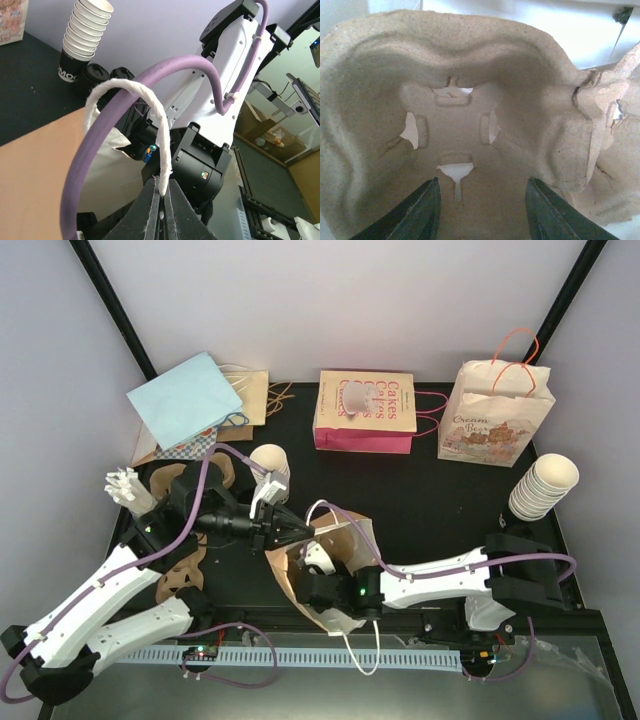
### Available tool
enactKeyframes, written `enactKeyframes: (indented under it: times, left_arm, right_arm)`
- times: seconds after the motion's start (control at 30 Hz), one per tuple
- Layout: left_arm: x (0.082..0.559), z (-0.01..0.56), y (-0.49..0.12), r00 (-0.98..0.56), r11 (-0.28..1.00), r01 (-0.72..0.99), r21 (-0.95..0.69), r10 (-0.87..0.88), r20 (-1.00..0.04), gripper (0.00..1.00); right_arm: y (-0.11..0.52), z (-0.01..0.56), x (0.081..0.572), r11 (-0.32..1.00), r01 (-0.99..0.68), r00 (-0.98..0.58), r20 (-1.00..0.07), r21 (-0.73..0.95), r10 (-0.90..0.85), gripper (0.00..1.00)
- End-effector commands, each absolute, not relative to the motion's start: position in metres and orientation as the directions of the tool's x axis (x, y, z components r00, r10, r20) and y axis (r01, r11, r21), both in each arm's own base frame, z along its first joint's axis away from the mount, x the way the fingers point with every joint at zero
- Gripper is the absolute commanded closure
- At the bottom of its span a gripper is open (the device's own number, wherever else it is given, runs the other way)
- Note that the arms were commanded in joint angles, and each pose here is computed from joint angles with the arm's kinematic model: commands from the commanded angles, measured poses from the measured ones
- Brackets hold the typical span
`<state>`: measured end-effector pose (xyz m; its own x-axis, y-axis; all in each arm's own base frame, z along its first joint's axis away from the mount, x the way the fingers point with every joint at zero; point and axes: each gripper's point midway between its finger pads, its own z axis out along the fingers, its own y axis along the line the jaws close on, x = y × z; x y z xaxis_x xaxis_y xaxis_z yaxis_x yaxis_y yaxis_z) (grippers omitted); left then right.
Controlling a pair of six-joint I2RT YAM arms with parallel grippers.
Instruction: Pack the takeout coffee
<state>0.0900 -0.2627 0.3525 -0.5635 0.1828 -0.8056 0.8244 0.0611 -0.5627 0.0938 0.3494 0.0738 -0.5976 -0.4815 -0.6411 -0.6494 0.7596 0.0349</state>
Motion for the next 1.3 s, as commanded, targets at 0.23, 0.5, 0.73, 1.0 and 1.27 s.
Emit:
enactKeyframes:
  times: [0.23,0.5,0.73,1.0,1.27]
  left_arm:
    - [0.077,0.371,-0.260,-0.537,-0.015,0.838,-0.545,0.157,-0.829,0.98]
    - [0.093,0.353,-0.264,-0.551,0.062,0.834,-0.549,0.161,-0.819,0.98]
    - [0.106,0.346,-0.269,-0.557,0.113,0.830,-0.546,0.150,-0.817,0.98]
    - [0.109,0.340,-0.273,-0.568,0.115,0.823,-0.556,0.166,-0.807,0.98]
    - [0.117,0.342,-0.270,-0.570,0.176,0.819,-0.546,0.150,-0.808,0.98]
  right_arm:
    - [0.323,0.052,0.113,0.801,-0.598,-0.650,-0.573,-0.019,-0.499,0.52]
    - [0.315,0.098,0.106,0.789,-0.605,-0.559,-0.651,-0.103,-0.514,0.52]
    - [0.308,0.137,0.098,0.785,-0.613,-0.529,-0.688,-0.096,-0.497,0.49]
    - [0.302,0.192,0.101,0.777,-0.624,-0.481,-0.741,-0.086,-0.468,0.41]
    - [0.296,0.248,0.102,0.753,-0.654,-0.435,-0.777,-0.076,-0.455,0.42]
